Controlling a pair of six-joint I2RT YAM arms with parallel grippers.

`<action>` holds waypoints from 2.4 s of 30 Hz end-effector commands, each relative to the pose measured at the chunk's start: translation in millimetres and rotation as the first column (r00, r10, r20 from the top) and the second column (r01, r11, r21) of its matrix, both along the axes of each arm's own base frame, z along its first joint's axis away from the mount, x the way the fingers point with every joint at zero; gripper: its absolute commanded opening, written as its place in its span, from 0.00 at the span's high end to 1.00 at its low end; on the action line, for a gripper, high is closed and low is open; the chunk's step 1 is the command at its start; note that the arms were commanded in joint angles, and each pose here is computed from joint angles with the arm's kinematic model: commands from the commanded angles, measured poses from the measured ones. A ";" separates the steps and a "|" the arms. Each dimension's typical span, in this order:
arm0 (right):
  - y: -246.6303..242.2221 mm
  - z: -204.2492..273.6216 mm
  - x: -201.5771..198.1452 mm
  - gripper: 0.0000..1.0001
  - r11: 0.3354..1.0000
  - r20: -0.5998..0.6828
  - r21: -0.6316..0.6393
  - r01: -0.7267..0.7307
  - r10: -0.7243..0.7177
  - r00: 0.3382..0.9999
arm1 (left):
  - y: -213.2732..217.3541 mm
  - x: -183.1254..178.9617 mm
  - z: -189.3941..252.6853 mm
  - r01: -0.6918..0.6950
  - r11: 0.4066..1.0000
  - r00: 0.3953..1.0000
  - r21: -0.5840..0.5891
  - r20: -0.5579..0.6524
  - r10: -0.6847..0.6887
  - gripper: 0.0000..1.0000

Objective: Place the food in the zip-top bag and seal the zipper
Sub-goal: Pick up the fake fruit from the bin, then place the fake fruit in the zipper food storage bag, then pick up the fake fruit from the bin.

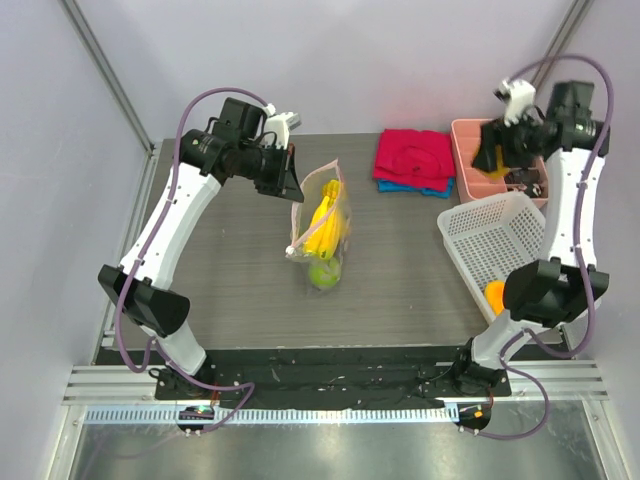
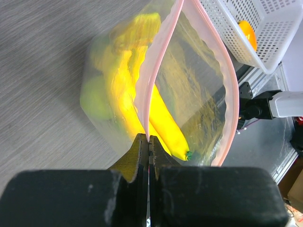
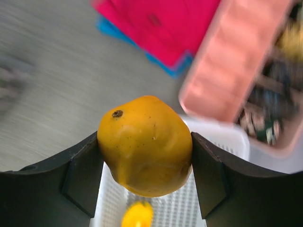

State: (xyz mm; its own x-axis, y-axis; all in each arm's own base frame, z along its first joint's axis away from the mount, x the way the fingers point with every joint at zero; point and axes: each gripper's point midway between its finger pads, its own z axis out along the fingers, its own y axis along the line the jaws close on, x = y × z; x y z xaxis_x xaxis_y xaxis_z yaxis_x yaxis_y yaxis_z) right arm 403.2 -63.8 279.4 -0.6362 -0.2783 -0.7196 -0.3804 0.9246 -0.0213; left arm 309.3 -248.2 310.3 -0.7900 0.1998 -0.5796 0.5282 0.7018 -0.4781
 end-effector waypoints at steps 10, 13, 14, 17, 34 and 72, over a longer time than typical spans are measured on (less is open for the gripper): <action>308.9 185.9 -86.9 0.58 0.691 0.471 0.281 -0.666 0.505 0.723 | -10.0 -0.3 33.1 0.043 0.997 0.998 -0.070 0.054 -0.039 1.00; 338.9 180.5 -97.2 0.58 0.662 0.483 0.260 -0.703 0.541 0.688 | -12.4 -0.6 33.6 0.044 0.996 0.998 -0.080 0.045 -0.040 1.00; 346.0 173.7 -98.2 0.58 0.657 0.475 0.247 -0.712 0.558 0.680 | -12.8 -0.4 34.2 0.043 0.996 0.998 -0.083 0.044 -0.039 1.00; 364.4 151.4 -105.7 0.59 0.643 0.442 0.224 -0.732 0.602 0.664 | -14.0 -0.4 35.1 0.039 0.995 0.999 -0.091 0.038 -0.036 1.00; 351.0 130.8 -92.8 0.01 0.795 0.425 0.050 -0.605 0.531 0.733 | -13.5 1.9 34.3 0.030 0.996 0.999 -0.084 0.037 -0.027 1.00; -69.3 -186.8 -234.4 0.14 0.973 -0.663 -0.200 0.116 -0.222 0.715 | -6.0 -9.6 27.4 0.057 0.996 0.997 -0.066 0.064 -0.053 1.00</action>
State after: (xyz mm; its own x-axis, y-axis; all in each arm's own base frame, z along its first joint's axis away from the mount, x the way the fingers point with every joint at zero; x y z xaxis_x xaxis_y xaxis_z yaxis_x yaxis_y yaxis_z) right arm 157.9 -119.4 99.9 -0.9827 -0.1846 -0.0127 -0.1848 0.9755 0.1197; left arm 309.3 -255.6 313.1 -0.7964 0.2057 -0.5688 0.5368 0.6737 -0.5079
